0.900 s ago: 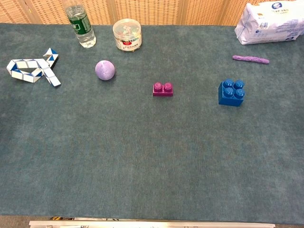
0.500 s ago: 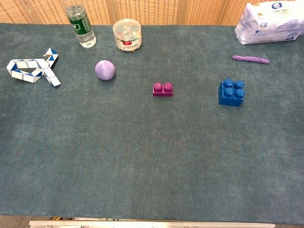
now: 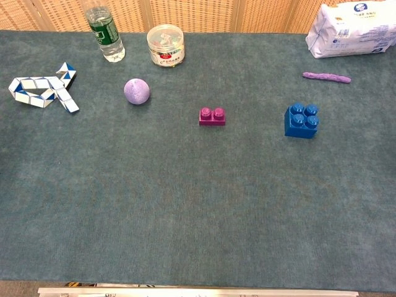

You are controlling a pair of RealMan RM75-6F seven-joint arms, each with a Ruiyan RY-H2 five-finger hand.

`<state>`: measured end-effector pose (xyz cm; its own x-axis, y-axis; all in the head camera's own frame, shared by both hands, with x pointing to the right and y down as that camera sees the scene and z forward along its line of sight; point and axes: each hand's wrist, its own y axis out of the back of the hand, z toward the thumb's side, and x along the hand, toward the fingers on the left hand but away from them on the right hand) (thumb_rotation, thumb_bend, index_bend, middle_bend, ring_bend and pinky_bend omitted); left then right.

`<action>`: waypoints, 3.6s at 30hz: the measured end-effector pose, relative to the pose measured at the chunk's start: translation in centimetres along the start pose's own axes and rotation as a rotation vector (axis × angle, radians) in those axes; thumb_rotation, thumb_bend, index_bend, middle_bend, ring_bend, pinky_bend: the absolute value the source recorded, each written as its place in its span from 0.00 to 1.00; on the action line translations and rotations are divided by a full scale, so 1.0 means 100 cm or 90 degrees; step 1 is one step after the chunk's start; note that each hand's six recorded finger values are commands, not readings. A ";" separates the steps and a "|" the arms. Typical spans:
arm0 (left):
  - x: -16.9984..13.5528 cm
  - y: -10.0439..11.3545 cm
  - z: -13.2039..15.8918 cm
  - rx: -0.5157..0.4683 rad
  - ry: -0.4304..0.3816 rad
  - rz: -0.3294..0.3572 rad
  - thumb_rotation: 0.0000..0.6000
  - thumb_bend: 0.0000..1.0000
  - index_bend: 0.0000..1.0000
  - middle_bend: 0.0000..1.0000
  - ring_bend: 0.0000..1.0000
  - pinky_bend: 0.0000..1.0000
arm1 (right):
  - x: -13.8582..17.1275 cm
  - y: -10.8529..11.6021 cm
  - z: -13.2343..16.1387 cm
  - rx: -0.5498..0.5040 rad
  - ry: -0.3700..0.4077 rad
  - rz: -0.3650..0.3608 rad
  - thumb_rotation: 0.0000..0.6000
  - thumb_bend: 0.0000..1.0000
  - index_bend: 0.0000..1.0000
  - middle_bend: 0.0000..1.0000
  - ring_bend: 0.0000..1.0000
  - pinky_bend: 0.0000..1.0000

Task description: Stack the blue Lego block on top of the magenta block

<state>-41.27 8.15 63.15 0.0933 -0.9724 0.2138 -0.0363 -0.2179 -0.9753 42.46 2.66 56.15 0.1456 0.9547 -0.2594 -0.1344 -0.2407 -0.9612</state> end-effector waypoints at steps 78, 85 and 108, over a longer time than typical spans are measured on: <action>-0.004 -0.002 0.003 0.008 0.000 -0.007 1.00 0.15 0.23 0.18 0.17 0.16 | -0.104 -0.147 0.108 0.092 0.059 0.308 1.00 0.07 0.31 0.92 1.00 1.00; -0.005 -0.002 0.000 0.008 0.004 -0.006 1.00 0.15 0.23 0.18 0.17 0.16 | -0.109 -0.150 0.116 0.104 0.067 0.310 1.00 0.13 0.34 0.92 1.00 1.00; -0.010 0.000 -0.004 0.002 0.009 0.000 1.00 0.15 0.23 0.18 0.17 0.16 | -0.111 -0.147 0.125 0.110 0.074 0.308 1.00 0.17 0.44 0.92 1.00 1.00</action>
<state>-41.79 9.03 62.92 0.0793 -0.9734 0.2150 -0.0330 -0.2181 -0.9754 30.57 -2.22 74.36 0.1330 0.7140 -0.6874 -0.3714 -0.6071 -0.7025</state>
